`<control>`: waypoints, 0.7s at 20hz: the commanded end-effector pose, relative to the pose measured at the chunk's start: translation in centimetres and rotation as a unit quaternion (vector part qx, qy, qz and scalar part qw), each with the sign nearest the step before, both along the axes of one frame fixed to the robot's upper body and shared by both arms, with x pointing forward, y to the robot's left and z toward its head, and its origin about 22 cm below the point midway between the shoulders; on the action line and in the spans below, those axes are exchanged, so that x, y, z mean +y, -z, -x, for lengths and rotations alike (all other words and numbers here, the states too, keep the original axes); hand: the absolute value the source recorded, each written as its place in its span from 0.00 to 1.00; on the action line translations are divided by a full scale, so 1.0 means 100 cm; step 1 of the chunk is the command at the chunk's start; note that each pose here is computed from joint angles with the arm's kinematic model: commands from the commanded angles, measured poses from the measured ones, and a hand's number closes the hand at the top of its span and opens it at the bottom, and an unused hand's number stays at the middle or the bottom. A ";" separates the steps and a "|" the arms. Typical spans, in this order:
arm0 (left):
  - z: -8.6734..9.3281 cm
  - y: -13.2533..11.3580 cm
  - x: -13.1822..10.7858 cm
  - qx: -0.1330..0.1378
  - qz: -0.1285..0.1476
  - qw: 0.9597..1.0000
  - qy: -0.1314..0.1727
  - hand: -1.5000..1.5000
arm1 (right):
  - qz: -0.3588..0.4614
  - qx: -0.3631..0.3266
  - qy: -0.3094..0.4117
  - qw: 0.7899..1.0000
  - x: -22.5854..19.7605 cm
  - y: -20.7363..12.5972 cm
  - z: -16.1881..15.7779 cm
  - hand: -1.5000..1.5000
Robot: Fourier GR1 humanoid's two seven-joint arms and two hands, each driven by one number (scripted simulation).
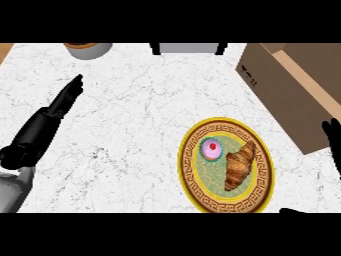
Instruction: Pick the cupcake from the plate and place it in the cardboard box
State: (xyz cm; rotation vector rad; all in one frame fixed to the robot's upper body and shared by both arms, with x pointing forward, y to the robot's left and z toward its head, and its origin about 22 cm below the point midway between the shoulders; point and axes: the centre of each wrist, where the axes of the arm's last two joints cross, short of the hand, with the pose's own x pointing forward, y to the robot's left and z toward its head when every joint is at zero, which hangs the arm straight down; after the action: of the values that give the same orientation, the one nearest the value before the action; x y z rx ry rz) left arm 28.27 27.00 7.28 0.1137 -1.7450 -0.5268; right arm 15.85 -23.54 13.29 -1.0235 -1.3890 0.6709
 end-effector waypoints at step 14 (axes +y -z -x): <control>-0.013 -0.001 -0.017 0.000 0.003 1.000 0.023 0.50 | 0.115 0.235 0.033 0.965 0.125 -0.007 -0.049 0.00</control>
State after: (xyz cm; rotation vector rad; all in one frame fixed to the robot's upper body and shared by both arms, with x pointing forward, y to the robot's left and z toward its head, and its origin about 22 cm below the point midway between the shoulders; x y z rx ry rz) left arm 29.56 25.84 7.03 0.0703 -1.7560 -0.5595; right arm 19.99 -14.43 13.67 -0.9314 -1.0976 0.9453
